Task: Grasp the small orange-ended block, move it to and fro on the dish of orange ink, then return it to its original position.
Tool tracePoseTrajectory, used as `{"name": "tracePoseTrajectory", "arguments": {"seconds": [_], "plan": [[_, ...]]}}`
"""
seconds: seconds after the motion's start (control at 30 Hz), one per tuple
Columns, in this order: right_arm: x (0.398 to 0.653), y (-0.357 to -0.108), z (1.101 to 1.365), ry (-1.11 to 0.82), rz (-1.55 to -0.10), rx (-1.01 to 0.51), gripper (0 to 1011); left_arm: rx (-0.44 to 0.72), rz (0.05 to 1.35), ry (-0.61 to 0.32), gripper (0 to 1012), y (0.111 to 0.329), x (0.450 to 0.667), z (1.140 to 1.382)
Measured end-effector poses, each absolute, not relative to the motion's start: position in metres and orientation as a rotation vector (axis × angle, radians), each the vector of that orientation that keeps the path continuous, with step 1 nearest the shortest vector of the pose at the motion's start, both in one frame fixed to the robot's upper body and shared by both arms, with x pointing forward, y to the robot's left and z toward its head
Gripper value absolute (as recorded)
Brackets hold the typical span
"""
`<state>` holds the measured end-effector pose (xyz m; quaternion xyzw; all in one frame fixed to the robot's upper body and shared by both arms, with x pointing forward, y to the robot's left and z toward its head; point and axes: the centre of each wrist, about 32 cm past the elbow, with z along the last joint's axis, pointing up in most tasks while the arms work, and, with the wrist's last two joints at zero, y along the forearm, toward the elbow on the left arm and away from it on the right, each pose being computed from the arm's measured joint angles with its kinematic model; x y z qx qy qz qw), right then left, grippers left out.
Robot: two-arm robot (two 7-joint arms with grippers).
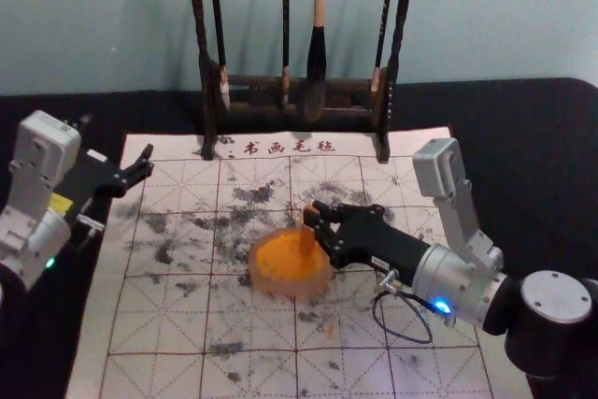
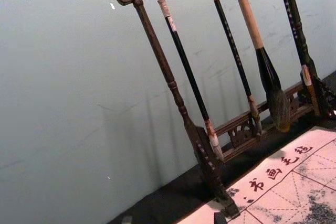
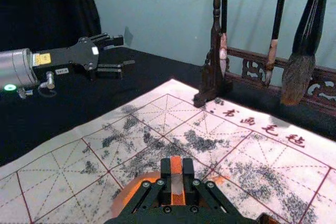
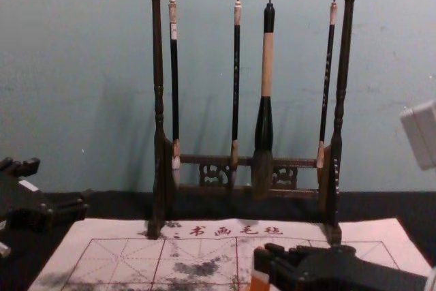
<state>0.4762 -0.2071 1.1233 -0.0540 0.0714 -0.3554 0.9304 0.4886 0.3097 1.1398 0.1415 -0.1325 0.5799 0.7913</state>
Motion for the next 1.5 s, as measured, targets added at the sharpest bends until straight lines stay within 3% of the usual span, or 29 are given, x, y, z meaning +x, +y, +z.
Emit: {"name": "tracePoseTrajectory", "arguments": {"seconds": [0.67,1.5], "plan": [[0.465,-0.213,1.122,0.163,-0.706,-0.123,126,0.304,1.248,-0.285,1001,0.310,0.489,1.140],[0.460,-0.193,1.121,0.186,-0.649,-0.122,126,0.305,1.248,-0.285,1001,0.310,0.489,1.140]]}}
